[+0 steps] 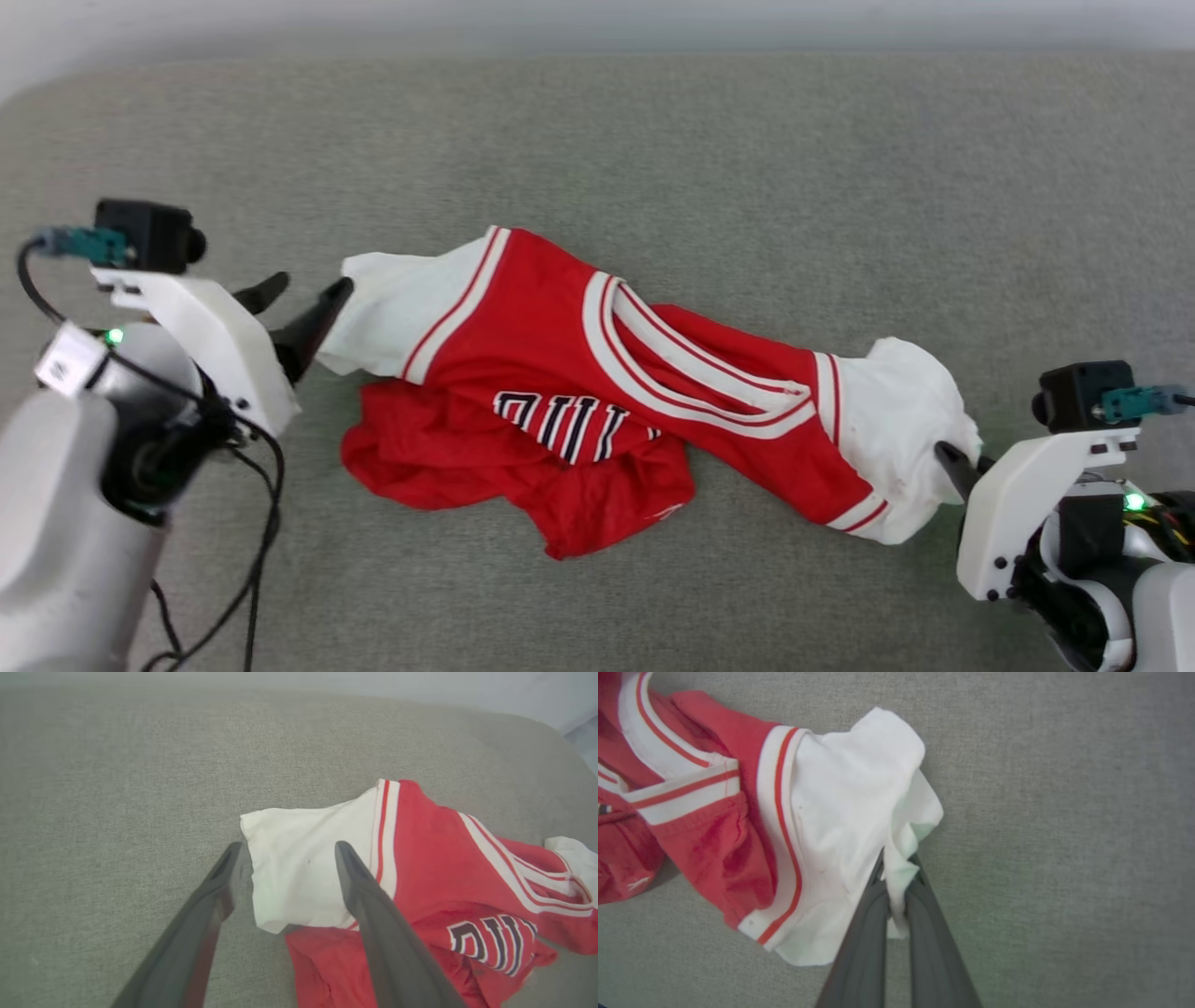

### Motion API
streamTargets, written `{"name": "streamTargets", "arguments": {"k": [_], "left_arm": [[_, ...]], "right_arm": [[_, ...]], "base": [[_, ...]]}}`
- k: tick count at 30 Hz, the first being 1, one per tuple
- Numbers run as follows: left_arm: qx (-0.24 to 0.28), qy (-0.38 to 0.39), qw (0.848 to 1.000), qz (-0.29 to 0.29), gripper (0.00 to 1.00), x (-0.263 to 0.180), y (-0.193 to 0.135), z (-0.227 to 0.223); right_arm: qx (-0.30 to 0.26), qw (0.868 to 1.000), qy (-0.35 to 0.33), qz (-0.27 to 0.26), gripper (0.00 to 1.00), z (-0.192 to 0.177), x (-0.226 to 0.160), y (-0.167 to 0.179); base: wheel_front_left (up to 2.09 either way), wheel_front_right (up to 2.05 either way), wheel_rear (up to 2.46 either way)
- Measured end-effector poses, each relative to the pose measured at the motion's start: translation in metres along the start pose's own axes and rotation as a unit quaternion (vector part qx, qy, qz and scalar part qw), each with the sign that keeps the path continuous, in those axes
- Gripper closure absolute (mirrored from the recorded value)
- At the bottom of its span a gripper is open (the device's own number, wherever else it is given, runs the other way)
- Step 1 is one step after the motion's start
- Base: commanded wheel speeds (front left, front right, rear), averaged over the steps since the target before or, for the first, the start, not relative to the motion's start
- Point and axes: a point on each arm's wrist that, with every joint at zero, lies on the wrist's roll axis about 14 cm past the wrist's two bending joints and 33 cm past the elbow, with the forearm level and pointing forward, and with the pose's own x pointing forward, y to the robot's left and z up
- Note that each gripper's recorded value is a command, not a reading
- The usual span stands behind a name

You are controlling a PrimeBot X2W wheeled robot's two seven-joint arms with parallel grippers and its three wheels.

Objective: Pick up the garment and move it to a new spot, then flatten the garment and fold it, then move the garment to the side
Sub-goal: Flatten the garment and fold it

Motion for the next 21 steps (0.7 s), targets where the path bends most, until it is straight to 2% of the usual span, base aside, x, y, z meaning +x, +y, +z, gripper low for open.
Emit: {"name": "streamTargets", "arguments": {"k": [6, 12, 21], "left_arm": [[-0.028, 0.11, 0.994, -0.007, 0.0, 0.027, 0.014, -0.019], [-0.05, 0.19, 0.98, -0.014, 0.0, 0.048, 0.017, -0.041], [-0.02, 0.261, 0.965, -0.023, 0.0, 0.069, 0.012, -0.068]], "right_arm": [[0.015, 1.0, 0.01, -0.008, 1.0, -0.013, 0.005, -0.006], [0.027, 0.999, 0.017, -0.018, 1.0, -0.023, 0.009, -0.014], [0.042, 0.999, 0.025, -0.021, 1.0, -0.031, 0.016, -0.02]], "base": [[0.0, 0.0, 0.0], [0.0, 0.0, 0.0], [0.0, 0.0, 0.0]]}}
